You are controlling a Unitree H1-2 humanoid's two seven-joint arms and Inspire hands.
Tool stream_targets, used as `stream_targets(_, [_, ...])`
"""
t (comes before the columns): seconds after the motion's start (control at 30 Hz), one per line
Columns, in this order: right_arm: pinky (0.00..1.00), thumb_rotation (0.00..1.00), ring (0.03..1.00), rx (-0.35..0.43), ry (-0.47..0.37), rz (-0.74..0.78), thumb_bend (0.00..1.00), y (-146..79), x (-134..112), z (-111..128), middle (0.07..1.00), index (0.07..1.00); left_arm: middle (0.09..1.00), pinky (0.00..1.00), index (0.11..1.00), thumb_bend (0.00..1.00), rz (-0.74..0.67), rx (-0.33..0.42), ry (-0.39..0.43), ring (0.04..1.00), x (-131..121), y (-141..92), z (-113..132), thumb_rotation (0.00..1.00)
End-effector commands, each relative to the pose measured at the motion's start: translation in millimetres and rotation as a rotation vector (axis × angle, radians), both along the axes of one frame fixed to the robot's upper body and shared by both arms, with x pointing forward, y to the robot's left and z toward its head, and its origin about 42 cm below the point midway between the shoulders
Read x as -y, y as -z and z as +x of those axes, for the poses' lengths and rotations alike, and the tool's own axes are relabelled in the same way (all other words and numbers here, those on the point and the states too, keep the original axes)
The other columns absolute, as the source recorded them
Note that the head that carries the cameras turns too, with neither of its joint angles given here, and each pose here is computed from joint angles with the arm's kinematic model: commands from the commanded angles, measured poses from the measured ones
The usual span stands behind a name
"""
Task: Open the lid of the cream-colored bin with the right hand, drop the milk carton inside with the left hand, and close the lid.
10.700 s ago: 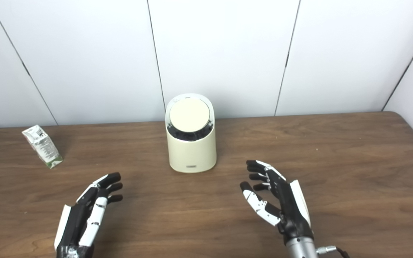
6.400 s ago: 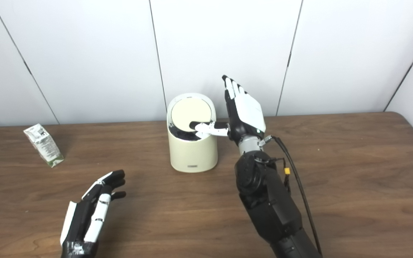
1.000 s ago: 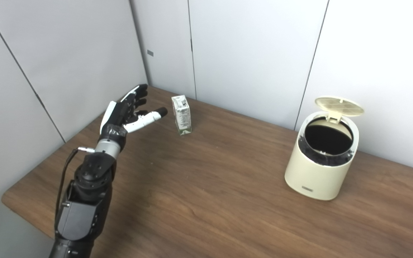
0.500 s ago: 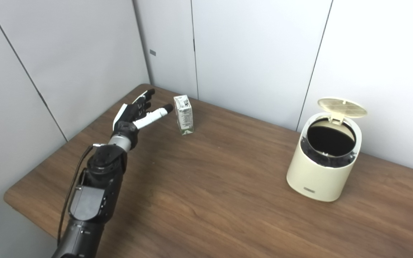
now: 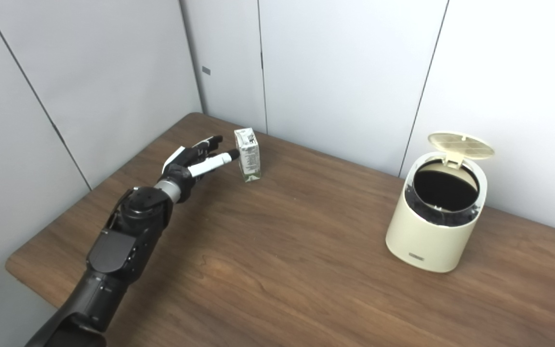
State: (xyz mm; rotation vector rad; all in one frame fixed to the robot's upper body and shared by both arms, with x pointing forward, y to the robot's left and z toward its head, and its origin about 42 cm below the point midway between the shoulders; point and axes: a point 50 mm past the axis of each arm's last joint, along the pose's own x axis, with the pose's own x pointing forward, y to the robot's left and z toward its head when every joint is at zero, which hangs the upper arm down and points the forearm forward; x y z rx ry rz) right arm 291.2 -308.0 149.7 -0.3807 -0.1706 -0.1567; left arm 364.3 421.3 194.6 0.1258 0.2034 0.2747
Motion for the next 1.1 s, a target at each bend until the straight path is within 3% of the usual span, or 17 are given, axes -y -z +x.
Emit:
stream_targets(0.0, [0.3,0.59,0.595,0.103,-0.015,-0.018,0.1,-18.6,-1.1,2.8,0.655,0.64,1.0,0.98,0.993,0.98,0.053,0.048,0.0,1.0,-11.5,-29.9,14.3,0.43])
stream_targets(0.2, [0.29,0.58,0.581,0.085,-0.003,-0.009,0.1,-22.0,-1.4,-1.6,0.649,0.637,0.981,0.93,0.961,0.99,0.05,0.046,-0.05,0.977,-14.0,-31.9,24.2,0.42])
stream_targets(0.23, [0.35,0.3,0.584,0.085,-0.004,-0.008,0.24,-22.3,-1.4,-2.3,0.649,0.639,0.981,0.93,0.961,0.99,0.041,0.05,-0.06,0.976,-13.6,-32.2,25.4,0.41])
stream_targets(0.27, [0.38,0.15,0.583,0.088,-0.004,-0.007,0.31,-22.4,-1.4,-2.8,0.647,0.637,0.987,0.93,0.972,0.99,0.036,0.051,-0.067,0.978,-13.4,-32.3,26.7,0.4])
stream_targets(0.33, [0.41,0.03,0.575,0.094,-0.007,-0.013,0.36,-21.7,-0.5,-3.0,0.64,0.628,0.998,0.94,0.995,1.0,0.03,0.05,-0.068,0.99,-12.7,-32.8,28.3,0.4])
stream_targets(0.93, [0.42,0.0,0.526,0.092,0.004,-0.016,0.38,-20.9,-2.5,-7.2,0.602,0.587,0.98,0.9,0.933,1.0,0.084,-0.01,-0.005,0.975,-3.7,-27.4,44.0,0.42])
stream_targets(1.0, [0.42,0.0,0.51,0.094,0.002,-0.018,0.44,-20.8,-1.7,-7.1,0.592,0.505,0.989,0.91,0.963,1.0,0.087,-0.014,-0.002,0.982,-1.3,-26.8,46.1,0.4])
stream_targets(1.07, [0.42,0.0,0.503,0.095,0.005,-0.024,0.45,-20.6,-1.2,-7.1,0.588,0.492,0.996,0.91,0.981,1.0,0.089,-0.015,-0.002,0.984,1.2,-26.2,47.7,0.38])
